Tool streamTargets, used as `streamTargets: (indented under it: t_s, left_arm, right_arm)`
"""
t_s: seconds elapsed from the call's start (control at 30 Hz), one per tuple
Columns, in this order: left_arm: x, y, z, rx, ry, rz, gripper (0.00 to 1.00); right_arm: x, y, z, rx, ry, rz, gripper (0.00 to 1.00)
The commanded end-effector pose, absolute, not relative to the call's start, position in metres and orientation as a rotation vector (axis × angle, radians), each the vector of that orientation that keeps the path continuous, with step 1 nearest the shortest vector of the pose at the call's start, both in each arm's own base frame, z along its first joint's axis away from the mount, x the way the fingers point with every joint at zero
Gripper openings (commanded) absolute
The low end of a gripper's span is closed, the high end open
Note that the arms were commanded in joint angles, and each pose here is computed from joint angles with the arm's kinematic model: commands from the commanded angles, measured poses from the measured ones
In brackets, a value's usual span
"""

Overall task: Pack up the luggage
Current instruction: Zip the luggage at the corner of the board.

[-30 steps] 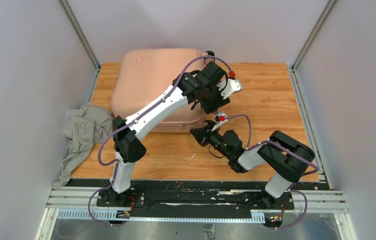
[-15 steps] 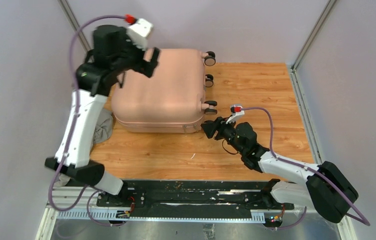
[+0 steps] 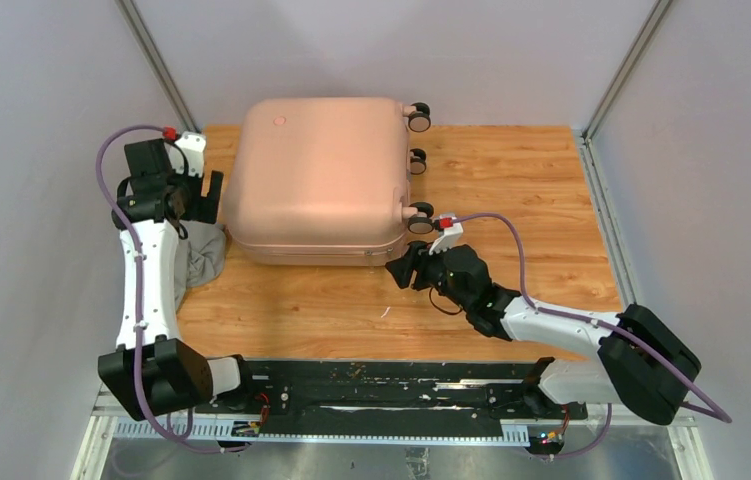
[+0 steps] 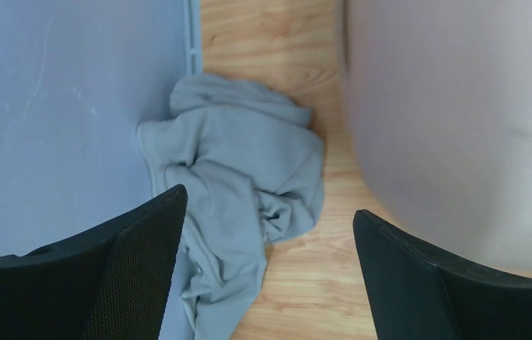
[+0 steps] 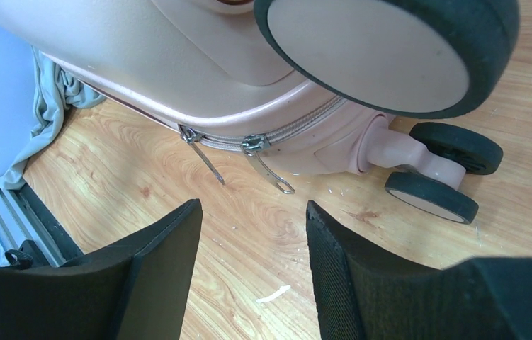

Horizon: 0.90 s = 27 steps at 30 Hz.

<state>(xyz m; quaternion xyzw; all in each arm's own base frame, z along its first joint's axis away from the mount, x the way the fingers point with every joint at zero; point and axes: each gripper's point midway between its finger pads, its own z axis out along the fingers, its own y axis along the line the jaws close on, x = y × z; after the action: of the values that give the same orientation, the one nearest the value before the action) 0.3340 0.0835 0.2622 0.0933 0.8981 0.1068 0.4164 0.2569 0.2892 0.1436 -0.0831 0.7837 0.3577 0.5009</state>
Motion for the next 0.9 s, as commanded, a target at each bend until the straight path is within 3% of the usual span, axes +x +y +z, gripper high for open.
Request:
streamTargets:
  t_s: [0.0,0.2,0.47,0.63,0.87]
  left_arm:
    - [0.339,0.119,0.261,0.149,2.164,0.411,0.92]
    - [0.365,0.122,0.215,0.107,2.148,0.368,0.87]
    - [0.393,0.091,0.149,0.082,2.262,0.049,0.85]
    - [0.385,0.05,0.135,0.1,2.261,-0.225,0.81]
    - [0.372,0.043,0.139,0.114,2.249,-0.251,0.8]
  right_arm:
    - [0.259,0.29,0.149,-0.177,1.894,0.841,0.59]
    - [0.263,0.289,0.15,-0.176,1.901,0.814,0.59]
    - [0.277,0.298,0.152,-0.15,1.911,0.756,0.58]
    - [0.281,0.295,0.15,-0.158,1.898,0.694,0.57]
    - [0.292,0.275,0.154,-0.265,1.853,0.604,0.52]
